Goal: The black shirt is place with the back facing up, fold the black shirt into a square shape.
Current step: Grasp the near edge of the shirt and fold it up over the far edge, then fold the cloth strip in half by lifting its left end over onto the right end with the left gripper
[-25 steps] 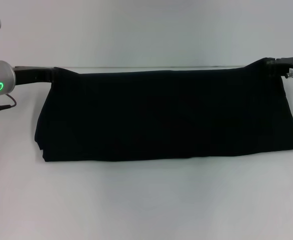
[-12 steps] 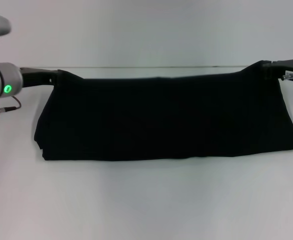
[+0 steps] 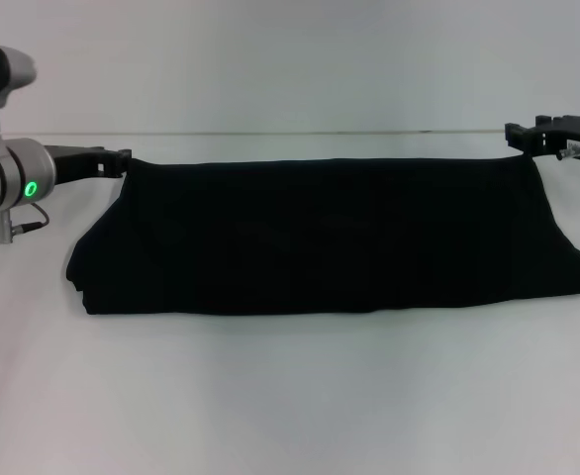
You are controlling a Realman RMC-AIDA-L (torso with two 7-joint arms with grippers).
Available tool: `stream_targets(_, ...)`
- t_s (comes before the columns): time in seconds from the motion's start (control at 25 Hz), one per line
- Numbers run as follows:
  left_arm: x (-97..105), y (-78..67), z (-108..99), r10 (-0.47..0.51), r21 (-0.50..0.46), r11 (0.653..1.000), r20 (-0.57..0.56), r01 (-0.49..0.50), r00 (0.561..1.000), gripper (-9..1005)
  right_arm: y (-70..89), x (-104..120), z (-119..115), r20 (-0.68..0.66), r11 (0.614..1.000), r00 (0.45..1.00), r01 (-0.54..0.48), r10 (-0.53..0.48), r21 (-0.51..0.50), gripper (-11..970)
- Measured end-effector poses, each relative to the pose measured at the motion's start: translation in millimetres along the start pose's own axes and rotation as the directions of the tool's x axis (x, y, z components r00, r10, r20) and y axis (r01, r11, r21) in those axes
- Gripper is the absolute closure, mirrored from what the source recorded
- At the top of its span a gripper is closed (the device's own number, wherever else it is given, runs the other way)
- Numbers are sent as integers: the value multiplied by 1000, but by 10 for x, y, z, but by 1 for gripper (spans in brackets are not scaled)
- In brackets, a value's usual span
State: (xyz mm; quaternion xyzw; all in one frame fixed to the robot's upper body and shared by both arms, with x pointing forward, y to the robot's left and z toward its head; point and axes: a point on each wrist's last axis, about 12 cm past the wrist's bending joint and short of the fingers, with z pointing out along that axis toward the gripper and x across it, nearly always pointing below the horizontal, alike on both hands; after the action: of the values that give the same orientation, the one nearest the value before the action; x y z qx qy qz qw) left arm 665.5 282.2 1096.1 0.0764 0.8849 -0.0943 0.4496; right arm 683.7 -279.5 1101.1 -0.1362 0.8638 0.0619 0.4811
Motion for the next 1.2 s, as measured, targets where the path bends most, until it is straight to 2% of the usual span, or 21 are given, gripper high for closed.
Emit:
stream_targets(0.16,-8,72,-52,-83,8,996,-5,83,997,643,-54,-11,-58,8,998,999,-47,47,-38,592)
stream_targets(0.28,-3,121,-180,-143,82,986,-40,146,989,555,-116,16,-165,7,989,995,-98,100,-109,477)
stream_targets(0.48,98,170,-517,-190,232,948,-141,219,972,341,-233,142,-463,-28,945,980,-199,199,-258,261)
stream_targets(0.6,209,210,-682,-198,284,927,-183,245,963,221,-273,265,-620,-42,914,968,-247,247,-320,137)
stream_targets(0.76,348,310,-813,-229,285,917,-201,280,952,72,-344,414,-786,-38,881,951,-299,307,-366,141)
stream_targets(1.0,551,470,-938,-318,249,897,-211,366,924,62,-421,525,-903,-50,862,940,-331,338,-384,142)
stream_targets(1.2,633,497,-971,-336,244,887,-237,391,911,62,-409,532,-912,-71,852,937,-342,343,-397,142)
